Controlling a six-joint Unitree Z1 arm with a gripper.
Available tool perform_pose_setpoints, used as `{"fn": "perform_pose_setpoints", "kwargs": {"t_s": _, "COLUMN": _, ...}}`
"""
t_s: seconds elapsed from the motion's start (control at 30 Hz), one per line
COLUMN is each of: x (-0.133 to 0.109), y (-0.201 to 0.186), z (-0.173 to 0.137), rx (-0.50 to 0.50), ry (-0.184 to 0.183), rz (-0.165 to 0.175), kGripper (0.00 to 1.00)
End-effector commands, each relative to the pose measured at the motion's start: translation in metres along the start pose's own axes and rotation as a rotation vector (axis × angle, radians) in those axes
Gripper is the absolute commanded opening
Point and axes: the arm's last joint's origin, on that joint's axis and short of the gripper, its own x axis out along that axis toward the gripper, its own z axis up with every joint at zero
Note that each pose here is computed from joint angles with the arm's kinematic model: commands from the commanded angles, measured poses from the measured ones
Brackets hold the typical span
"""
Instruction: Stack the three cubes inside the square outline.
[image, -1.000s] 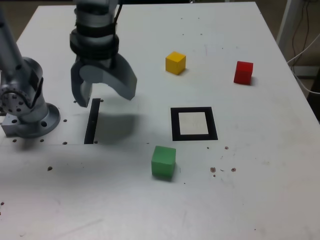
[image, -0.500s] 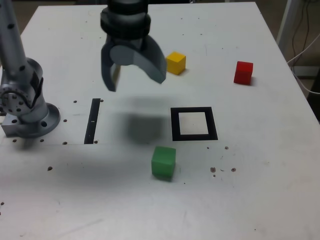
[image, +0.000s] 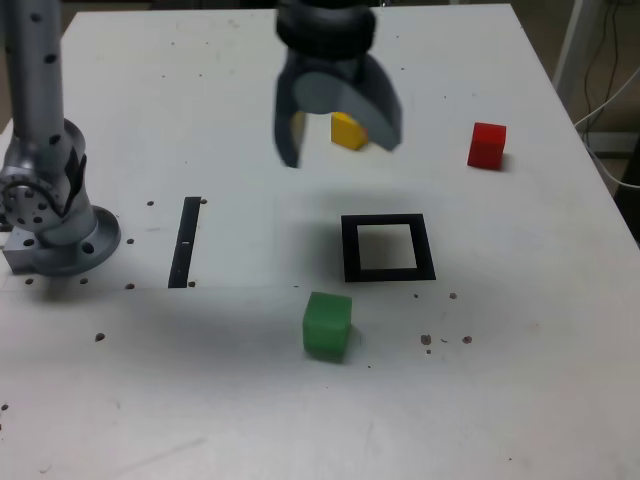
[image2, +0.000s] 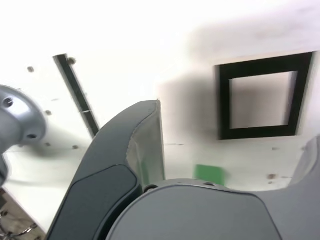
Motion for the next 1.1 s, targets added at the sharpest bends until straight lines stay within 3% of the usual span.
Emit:
{"fn": "perform_pose_setpoints", "kwargs": {"t_s": 0.0, "x": -0.001, "y": 0.004, "z": 0.007, "rx": 0.000, "ry": 0.000, "rz": 0.002, "kGripper": 0.99}}
{"fn": "perform_pose_setpoints", "kwargs": {"t_s": 1.07, "x": 0.022, "y": 0.093, "z": 0.124, "rx": -0.009, "ry": -0.026, "rz": 0.019, "kGripper": 0.99}}
